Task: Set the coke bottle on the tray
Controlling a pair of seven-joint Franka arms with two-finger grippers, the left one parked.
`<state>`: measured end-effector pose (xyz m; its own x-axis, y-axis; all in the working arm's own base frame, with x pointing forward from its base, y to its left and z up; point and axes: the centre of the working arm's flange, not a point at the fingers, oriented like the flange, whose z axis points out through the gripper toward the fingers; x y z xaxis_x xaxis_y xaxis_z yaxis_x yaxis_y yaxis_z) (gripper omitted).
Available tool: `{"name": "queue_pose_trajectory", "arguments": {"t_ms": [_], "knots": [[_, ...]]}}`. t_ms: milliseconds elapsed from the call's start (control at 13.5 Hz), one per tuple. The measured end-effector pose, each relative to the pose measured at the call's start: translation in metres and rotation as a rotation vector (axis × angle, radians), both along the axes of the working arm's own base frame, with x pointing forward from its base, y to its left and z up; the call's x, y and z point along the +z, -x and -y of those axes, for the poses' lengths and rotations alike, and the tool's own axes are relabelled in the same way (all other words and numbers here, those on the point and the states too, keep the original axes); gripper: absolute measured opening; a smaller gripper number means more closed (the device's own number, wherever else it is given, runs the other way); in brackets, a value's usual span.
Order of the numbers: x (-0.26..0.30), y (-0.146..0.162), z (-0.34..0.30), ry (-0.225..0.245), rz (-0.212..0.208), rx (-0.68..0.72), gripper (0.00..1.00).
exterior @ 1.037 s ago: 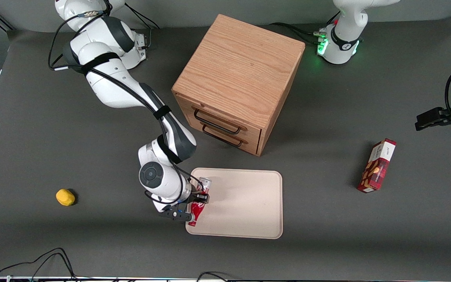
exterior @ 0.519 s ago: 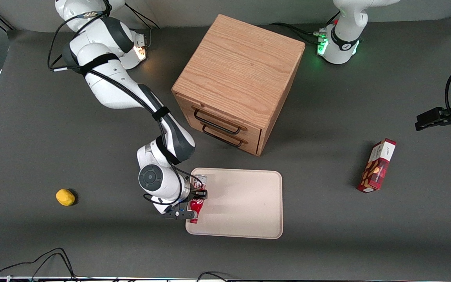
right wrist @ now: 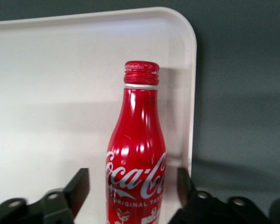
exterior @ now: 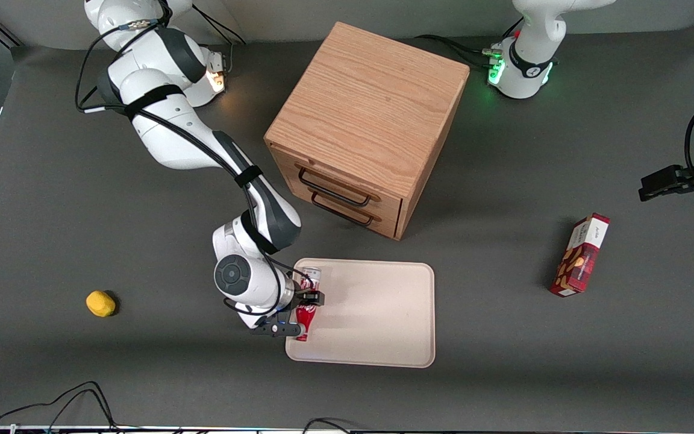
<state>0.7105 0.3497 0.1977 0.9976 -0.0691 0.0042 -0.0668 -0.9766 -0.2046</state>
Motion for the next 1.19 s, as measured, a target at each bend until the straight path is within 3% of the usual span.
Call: {"name": "queue_pose_trajectory", "arguments": {"t_ms": [148,667,815,889,1037,1185], "knots": [[0.002,-0.001,0.001,-0.002,0.003,-0.003,1.0],[0.019,-0.009,0.008,-0.008,0.011,-0.014,1.0],[0.051,-0.018,0.027,0.0,-0.003,-0.03,1.0],[0.106,-0.02,0.052,0.005,-0.028,-0.052,1.0],[0.133,-0.01,0.081,0.063,-0.066,-0.096,1.0],[0.22,0.009,0.166,0.126,-0.098,-0.171,1.0]]}}
